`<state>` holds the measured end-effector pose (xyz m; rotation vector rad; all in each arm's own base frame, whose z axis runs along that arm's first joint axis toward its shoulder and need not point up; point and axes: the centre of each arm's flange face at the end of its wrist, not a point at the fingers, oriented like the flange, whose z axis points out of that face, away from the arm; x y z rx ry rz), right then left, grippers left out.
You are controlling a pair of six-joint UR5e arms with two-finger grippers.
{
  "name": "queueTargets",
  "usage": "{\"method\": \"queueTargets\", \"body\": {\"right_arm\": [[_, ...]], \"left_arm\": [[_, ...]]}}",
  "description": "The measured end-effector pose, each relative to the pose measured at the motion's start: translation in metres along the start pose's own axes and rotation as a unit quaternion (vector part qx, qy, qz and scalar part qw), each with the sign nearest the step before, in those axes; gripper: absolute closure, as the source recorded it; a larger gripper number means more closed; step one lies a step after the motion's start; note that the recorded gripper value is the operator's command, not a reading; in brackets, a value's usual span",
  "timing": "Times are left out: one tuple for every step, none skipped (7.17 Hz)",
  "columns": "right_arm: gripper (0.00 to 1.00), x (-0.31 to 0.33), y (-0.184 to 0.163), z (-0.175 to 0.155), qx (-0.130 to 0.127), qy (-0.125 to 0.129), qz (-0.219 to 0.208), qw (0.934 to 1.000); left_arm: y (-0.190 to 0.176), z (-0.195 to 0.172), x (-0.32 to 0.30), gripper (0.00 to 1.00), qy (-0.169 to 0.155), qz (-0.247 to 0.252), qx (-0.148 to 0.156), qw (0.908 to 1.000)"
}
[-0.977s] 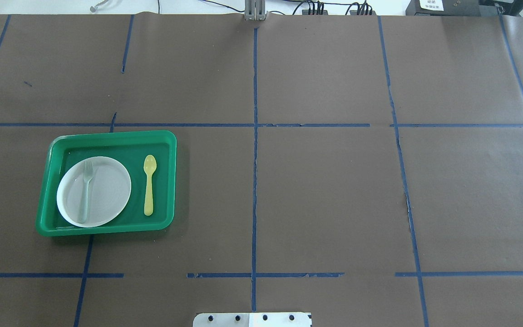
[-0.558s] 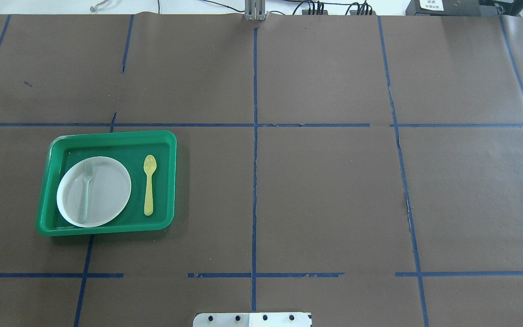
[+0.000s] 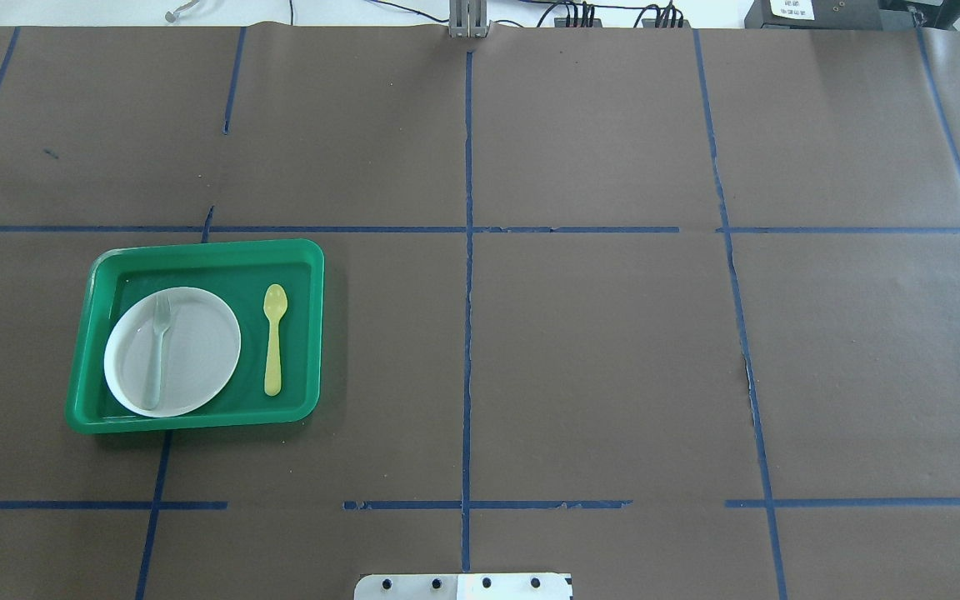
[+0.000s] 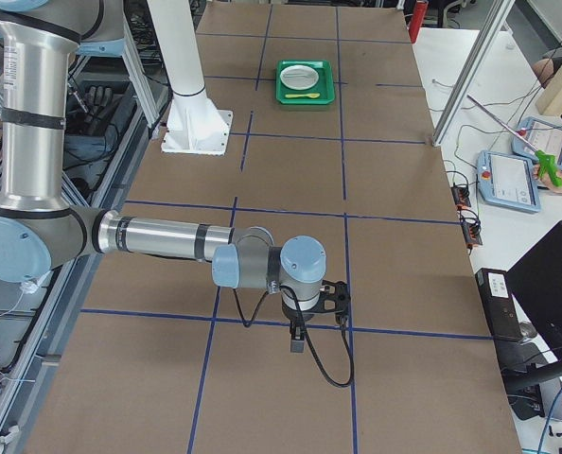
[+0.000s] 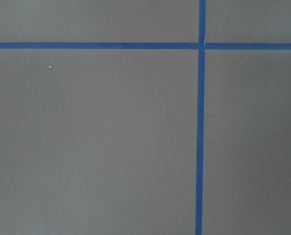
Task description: Place spoon
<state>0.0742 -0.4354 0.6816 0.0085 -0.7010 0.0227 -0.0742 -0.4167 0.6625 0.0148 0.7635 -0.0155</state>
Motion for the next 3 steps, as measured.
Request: {"method": "queueTargets", "body": {"right_arm": [[0.00, 0.0000, 0.0000, 0.0000, 0.000, 0.000, 0.000, 1.0000], [0.00, 0.0000, 0.0000, 0.0000, 0.000, 0.000, 0.000, 1.0000], [0.00, 0.0000, 0.0000, 0.0000, 0.000, 0.000, 0.000, 1.0000]], "left_arm": [[-0.0001, -0.0005, 0.0004, 0.00, 0.000, 0.000, 0.000, 1.0000], [-0.0004, -0.0011, 0.0007, 0.00, 0.000, 0.001, 0.001, 1.0000], [-0.0006, -0.0018, 0.0007, 0.00, 0.000, 0.001, 0.002, 1.0000]]}}
